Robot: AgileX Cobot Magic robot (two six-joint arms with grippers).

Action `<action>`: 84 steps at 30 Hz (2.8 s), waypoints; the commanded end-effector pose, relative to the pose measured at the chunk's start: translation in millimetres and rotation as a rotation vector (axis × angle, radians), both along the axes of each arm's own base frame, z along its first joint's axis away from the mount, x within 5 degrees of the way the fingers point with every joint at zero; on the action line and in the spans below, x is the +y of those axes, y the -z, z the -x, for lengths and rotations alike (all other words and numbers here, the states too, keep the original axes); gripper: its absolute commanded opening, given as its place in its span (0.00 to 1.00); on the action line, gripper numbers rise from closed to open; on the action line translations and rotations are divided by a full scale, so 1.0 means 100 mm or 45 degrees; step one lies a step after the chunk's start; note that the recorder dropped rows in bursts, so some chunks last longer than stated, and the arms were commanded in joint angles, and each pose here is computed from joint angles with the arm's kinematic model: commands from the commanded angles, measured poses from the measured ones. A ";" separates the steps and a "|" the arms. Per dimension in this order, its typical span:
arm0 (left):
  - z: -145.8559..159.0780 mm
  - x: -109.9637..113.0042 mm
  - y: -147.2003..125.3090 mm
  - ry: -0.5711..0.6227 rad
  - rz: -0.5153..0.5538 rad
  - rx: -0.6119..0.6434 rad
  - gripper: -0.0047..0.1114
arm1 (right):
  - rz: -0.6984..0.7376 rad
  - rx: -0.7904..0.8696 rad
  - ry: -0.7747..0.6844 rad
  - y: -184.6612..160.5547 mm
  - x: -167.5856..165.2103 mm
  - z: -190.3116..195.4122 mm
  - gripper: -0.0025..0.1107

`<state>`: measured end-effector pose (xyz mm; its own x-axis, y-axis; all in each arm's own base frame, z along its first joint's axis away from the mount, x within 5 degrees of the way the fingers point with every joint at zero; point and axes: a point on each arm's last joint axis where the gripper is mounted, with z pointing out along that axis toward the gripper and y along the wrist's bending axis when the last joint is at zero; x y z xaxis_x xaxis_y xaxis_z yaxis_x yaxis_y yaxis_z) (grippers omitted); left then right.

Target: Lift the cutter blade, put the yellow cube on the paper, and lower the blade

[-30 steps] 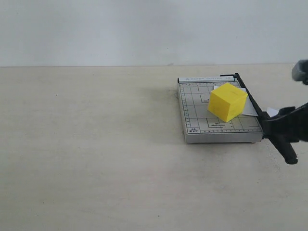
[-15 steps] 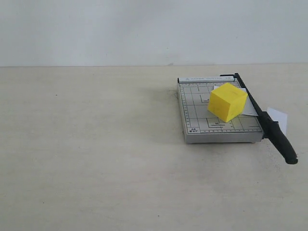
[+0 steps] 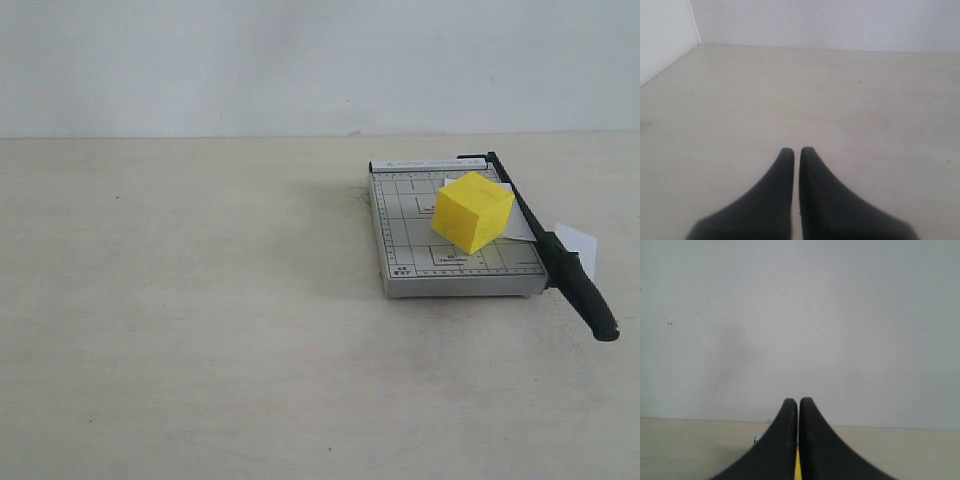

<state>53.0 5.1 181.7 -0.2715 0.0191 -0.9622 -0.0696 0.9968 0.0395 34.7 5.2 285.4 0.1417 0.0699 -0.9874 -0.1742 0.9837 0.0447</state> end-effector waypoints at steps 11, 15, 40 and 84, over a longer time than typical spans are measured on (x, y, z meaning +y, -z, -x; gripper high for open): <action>0.00 0.00 0.01 -0.003 -0.004 -0.005 0.08 | 0.013 0.143 -0.011 0.57 0.04 -0.17 0.03; 0.00 0.00 0.01 -0.003 -0.004 -0.005 0.08 | 0.022 0.193 -0.011 0.75 0.04 -0.20 0.03; 0.00 0.00 0.01 -0.003 -0.004 -0.005 0.08 | 0.080 0.278 -0.022 0.87 0.05 -0.21 0.03; 0.00 0.00 0.01 -0.003 -0.004 -0.005 0.08 | 0.074 0.260 -0.021 0.86 0.05 -0.21 0.03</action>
<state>53.0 5.1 181.7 -0.2715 0.0191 -0.9622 -0.0696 0.9968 0.0395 55.6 10.7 199.6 -0.0771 0.0080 -0.9970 -0.1838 0.9827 0.0221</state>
